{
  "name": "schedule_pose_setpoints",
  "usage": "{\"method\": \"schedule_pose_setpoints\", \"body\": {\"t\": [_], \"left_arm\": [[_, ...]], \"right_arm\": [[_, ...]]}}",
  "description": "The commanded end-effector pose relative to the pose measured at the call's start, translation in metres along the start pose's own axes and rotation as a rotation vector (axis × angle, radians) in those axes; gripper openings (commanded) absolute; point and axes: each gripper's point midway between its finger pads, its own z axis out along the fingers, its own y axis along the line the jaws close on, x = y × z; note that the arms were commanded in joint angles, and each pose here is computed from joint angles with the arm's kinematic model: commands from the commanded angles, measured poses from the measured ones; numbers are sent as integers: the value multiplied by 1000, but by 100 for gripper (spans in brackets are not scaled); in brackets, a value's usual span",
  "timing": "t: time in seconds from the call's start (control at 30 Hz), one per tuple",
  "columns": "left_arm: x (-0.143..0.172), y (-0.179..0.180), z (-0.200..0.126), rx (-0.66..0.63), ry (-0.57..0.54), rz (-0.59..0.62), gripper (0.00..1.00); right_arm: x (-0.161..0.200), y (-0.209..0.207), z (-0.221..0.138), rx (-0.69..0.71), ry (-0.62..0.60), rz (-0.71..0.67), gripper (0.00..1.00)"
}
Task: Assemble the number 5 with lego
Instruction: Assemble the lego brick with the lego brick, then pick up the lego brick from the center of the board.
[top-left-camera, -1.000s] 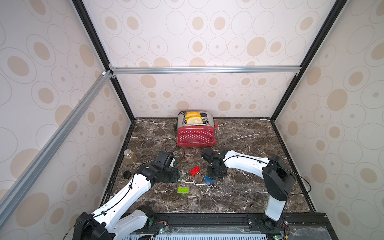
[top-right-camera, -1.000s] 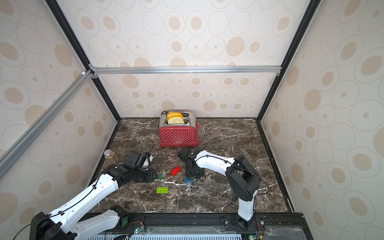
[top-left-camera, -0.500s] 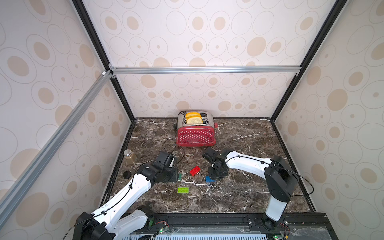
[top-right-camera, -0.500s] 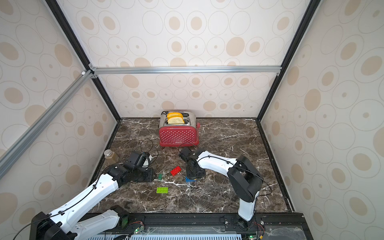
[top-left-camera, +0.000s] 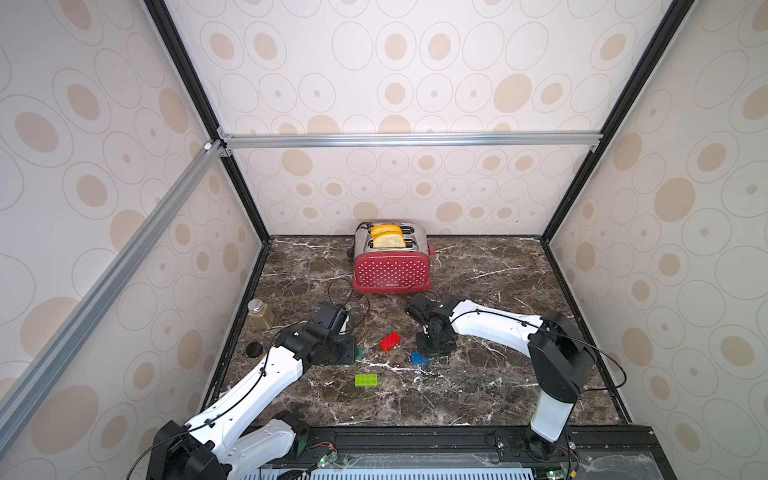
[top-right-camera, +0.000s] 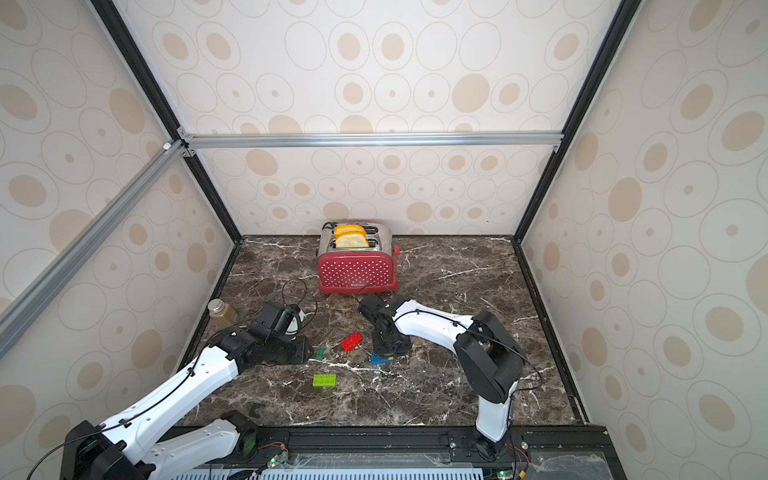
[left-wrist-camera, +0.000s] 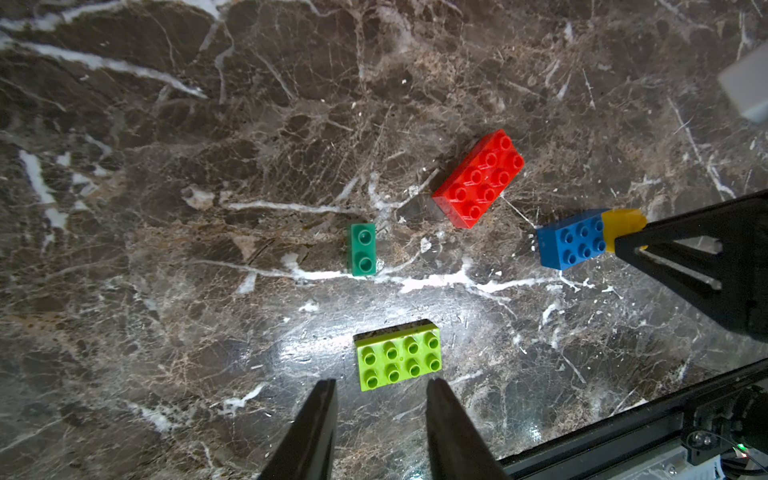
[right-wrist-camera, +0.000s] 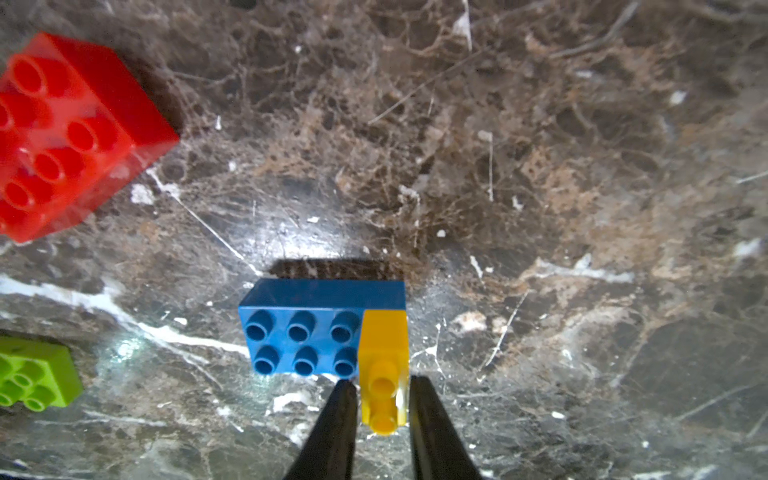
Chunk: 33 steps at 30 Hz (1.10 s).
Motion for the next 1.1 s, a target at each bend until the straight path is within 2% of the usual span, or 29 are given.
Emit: {"method": "schedule_pose_setpoints", "body": {"t": [0.0,0.33,0.5,0.73,1.07], "left_arm": [[-3,3,-7,-18,-13,1,40],[-1,6,-8,-31,-16,-11,42],[2,13,-6,-69,-6,-36,42],[3,17,3,-87,0,-66,48],[-3,13,34,-95,66,-64,40]], "right_arm": [[-2,-3,-10,11,-7,-9,32],[-5,0,-39,-49,-89,-57,34],[-9,13,-57,-142,-154,-116,34],[-9,23,-59,-186,-143,-164,35],[3,11,-61,-198,-153,-180,35]]}}
